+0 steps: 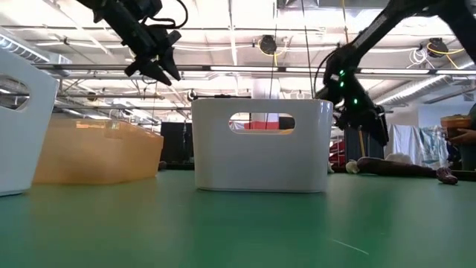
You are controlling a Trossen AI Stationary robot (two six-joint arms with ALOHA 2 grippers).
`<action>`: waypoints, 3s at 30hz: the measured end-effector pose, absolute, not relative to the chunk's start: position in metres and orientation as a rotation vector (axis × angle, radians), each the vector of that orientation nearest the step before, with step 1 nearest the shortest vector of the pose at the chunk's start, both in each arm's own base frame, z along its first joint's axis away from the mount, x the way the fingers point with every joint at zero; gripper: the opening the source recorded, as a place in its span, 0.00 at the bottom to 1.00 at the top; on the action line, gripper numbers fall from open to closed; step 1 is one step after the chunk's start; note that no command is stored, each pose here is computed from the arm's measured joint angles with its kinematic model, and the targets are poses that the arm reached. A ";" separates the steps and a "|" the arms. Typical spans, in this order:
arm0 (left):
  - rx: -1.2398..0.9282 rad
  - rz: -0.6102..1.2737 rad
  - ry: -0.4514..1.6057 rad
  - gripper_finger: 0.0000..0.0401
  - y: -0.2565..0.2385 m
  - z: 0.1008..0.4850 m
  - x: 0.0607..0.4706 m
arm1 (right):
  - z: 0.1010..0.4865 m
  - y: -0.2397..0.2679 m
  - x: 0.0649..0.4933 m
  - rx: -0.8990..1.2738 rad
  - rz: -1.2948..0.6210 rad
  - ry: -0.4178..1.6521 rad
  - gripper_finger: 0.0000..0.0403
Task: Sort produce into baskets
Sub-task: Put the white garlic into the orange bin
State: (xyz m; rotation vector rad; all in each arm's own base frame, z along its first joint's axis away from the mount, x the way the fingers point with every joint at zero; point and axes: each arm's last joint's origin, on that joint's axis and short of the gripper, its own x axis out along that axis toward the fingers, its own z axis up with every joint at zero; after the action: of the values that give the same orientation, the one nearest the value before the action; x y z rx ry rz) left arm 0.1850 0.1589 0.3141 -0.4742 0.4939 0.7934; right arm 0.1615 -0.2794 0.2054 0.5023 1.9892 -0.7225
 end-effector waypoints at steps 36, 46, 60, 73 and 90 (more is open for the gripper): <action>-0.464 0.738 0.535 0.44 0.157 0.312 0.185 | 0.143 -0.284 0.159 0.419 -0.309 2.215 0.63; -0.461 0.754 0.540 0.44 0.157 0.311 0.184 | 0.130 -0.285 0.162 0.361 -0.309 2.301 0.50; -0.445 0.766 0.498 0.44 0.159 0.315 0.186 | 0.190 -0.272 0.169 0.169 -0.519 2.190 0.45; -0.488 0.778 0.467 0.44 0.159 0.316 0.186 | 0.274 -0.210 0.244 0.476 -0.213 1.165 0.45; -0.576 0.794 0.613 0.44 0.153 0.303 0.179 | 0.263 -0.095 0.417 -0.184 0.330 0.398 0.46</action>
State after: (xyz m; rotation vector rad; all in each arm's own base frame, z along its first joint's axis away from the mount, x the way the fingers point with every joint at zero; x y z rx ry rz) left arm 0.1791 0.1528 0.3034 -0.5762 0.6131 0.7938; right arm 0.4167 -0.0948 0.2627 -0.1837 0.3976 0.3301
